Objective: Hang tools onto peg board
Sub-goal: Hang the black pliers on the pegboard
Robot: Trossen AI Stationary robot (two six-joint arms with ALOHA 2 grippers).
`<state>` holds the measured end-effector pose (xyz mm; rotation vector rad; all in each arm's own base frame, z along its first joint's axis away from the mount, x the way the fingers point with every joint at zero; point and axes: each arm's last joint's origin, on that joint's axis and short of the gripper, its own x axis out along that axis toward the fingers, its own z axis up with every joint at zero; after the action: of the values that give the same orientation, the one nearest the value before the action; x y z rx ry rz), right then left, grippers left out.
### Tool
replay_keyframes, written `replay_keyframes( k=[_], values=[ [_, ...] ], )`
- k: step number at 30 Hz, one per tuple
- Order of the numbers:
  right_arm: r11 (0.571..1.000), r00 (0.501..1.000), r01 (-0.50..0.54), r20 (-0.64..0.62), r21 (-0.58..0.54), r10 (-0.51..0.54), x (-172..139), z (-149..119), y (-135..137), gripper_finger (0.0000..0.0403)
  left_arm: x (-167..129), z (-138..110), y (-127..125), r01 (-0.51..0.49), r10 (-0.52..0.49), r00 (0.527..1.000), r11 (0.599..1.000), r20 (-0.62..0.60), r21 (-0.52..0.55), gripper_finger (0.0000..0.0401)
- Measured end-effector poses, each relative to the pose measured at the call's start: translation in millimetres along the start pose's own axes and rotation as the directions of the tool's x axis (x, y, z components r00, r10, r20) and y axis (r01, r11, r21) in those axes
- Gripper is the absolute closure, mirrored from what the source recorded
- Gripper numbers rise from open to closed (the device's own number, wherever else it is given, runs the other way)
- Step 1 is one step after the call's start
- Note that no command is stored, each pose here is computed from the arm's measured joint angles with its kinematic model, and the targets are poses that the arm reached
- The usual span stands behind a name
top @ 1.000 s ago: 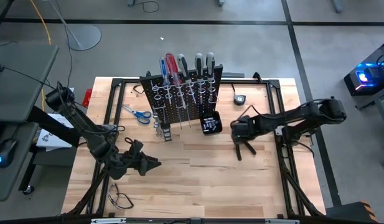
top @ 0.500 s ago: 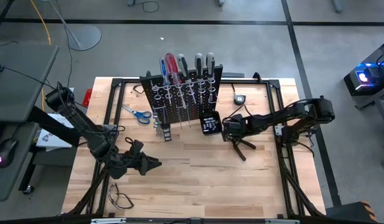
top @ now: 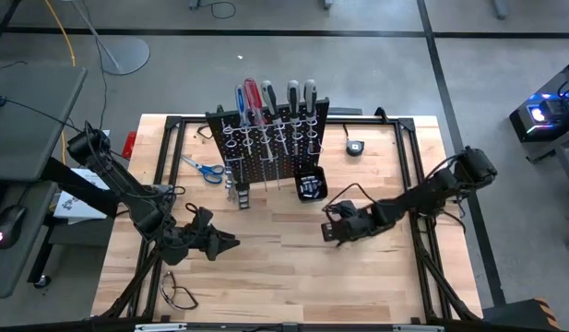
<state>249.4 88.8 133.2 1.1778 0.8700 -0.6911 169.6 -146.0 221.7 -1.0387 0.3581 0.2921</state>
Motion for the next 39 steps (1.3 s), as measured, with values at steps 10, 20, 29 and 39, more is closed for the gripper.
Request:
replay_keyframes(
  k=[10, 20, 29, 39],
  values=[
    [0.993, 0.99, 0.084, 0.122, -0.08, -0.074, -39.6, -15.0, 24.9, 0.0403, -1.2, -5.0, -0.8, 0.022, -0.015, 0.99, 0.999, -0.141, 0.049, 0.0192],
    [0.891, 0.895, 0.445, 0.014, -0.088, -0.446, -76.3, -19.1, 16.2, 0.0403, 25.2, -33.5, -9.7, 0.145, -0.095, 0.959, 0.974, -0.267, 0.175, 0.0244],
    [0.894, 0.898, 0.439, 0.014, -0.095, -0.439, -106.4, -31.0, 5.3, 0.0403, 113.8, -32.9, -44.6, 0.092, 0.003, 0.977, 0.895, -0.214, 0.436, 0.0395],
    [0.942, 0.955, 0.288, 0.126, -0.174, -0.269, -156.9, -29.3, -10.0, 0.0403, 252.9, -0.5, -70.2, -0.103, 0.111, 0.993, 0.762, 0.028, 0.639, 0.0401]
  ],
)
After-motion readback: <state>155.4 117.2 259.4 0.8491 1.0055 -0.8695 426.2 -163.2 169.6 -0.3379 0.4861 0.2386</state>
